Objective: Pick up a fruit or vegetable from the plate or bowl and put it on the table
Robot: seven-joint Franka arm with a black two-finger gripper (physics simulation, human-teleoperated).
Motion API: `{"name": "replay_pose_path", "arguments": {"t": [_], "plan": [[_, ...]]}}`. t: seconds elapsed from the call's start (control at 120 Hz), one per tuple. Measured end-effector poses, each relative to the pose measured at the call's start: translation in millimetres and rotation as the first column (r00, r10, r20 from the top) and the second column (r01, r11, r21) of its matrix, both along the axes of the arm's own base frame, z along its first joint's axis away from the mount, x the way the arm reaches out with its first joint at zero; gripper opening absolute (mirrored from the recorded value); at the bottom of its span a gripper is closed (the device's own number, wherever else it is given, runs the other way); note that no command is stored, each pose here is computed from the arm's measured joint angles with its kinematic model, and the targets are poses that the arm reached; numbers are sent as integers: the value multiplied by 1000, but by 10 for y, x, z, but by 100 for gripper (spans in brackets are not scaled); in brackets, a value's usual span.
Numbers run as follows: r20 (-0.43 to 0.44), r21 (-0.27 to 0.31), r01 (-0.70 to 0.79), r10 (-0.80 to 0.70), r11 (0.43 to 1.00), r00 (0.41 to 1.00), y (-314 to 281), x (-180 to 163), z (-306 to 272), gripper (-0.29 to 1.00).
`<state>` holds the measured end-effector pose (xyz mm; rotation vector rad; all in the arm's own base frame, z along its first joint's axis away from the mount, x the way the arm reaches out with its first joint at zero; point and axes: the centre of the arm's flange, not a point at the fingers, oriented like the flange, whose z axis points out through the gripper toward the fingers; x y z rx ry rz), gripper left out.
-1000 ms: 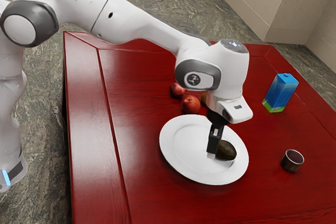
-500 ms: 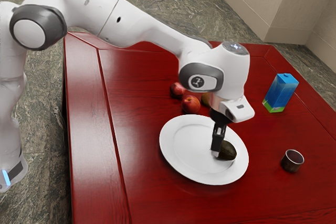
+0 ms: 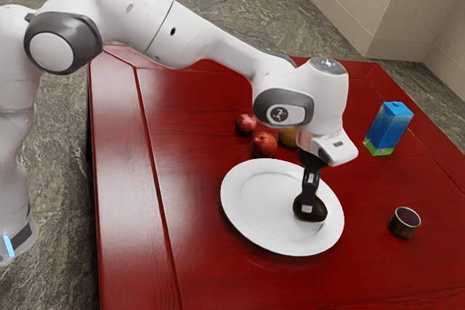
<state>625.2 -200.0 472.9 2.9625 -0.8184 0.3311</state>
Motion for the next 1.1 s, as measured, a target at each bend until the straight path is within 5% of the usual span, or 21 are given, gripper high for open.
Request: {"name": "replay_pose_path", "arguments": {"t": [0.617,0.833,1.1], "plan": [[-49,-17,-8,7,1000,999,34,250,-410,68],[-42,-3,3,-3,1000,999,31,271,-376,46],[-68,45,22,-19,999,997,39,274,-143,37]]}}
